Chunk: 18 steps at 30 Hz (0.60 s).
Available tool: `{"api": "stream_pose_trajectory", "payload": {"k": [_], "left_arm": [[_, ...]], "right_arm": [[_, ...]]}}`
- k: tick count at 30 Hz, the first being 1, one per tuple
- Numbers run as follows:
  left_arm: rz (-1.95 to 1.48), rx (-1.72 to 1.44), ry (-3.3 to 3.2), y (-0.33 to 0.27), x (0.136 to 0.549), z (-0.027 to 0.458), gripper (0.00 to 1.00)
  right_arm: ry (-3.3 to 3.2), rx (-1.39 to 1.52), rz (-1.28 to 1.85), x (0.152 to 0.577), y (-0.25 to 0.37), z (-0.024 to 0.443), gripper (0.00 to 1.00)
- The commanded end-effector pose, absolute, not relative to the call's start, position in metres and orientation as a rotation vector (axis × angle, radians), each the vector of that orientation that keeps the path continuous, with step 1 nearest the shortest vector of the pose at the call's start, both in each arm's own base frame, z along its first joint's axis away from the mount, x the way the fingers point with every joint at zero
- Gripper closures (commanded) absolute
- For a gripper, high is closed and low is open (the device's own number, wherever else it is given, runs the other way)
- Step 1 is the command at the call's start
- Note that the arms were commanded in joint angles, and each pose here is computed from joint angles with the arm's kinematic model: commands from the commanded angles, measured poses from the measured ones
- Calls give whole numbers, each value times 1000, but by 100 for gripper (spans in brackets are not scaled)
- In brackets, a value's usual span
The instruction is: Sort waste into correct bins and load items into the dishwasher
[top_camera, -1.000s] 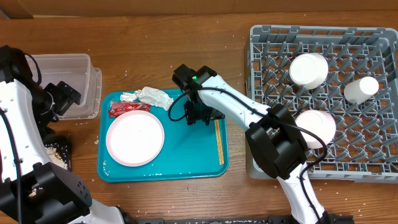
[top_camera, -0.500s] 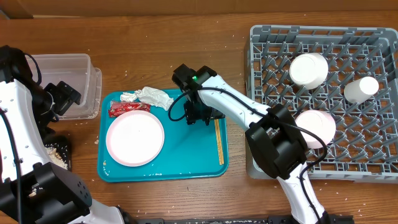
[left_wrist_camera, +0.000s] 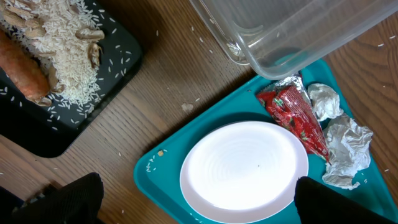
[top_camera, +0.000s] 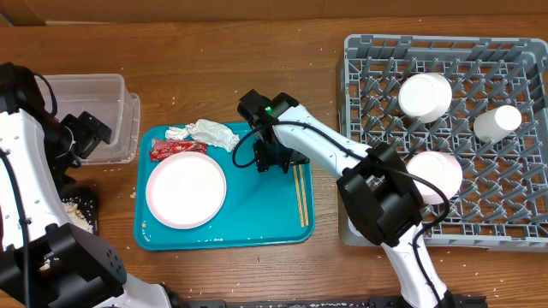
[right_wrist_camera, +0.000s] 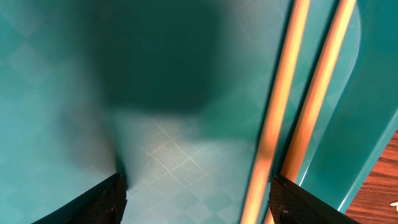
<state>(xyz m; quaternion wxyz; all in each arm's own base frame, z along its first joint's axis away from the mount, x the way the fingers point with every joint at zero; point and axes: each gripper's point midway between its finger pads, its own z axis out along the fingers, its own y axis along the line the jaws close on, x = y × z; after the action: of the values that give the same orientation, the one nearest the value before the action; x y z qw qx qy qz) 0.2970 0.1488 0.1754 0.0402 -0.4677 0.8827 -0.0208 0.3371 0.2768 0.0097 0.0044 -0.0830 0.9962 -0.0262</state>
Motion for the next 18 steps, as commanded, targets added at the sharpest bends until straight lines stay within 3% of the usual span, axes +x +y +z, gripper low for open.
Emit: {"api": "stream_pose_trajectory", "payload": {"k": [1,6,9,14,18], "left_arm": [[-62,-1403,2729,148,297,173,0],[-62,-1403,2729,148,297,173,0],[-62,-1403,2728,148,297,173,0],[-63,-1403,2728,148,297,173,0],[-63,-1403,2728,148,297,173,0]], "right_arm": [[3127,-258,-108,338,270,2,24],[3151,-259,-105,331,269,-3,26],[3167,-259,-78,328,271,-4,41],[3175,-254,-81,327,270,-4,76],[3183,-256,-91,325,269,-3,88]]}}
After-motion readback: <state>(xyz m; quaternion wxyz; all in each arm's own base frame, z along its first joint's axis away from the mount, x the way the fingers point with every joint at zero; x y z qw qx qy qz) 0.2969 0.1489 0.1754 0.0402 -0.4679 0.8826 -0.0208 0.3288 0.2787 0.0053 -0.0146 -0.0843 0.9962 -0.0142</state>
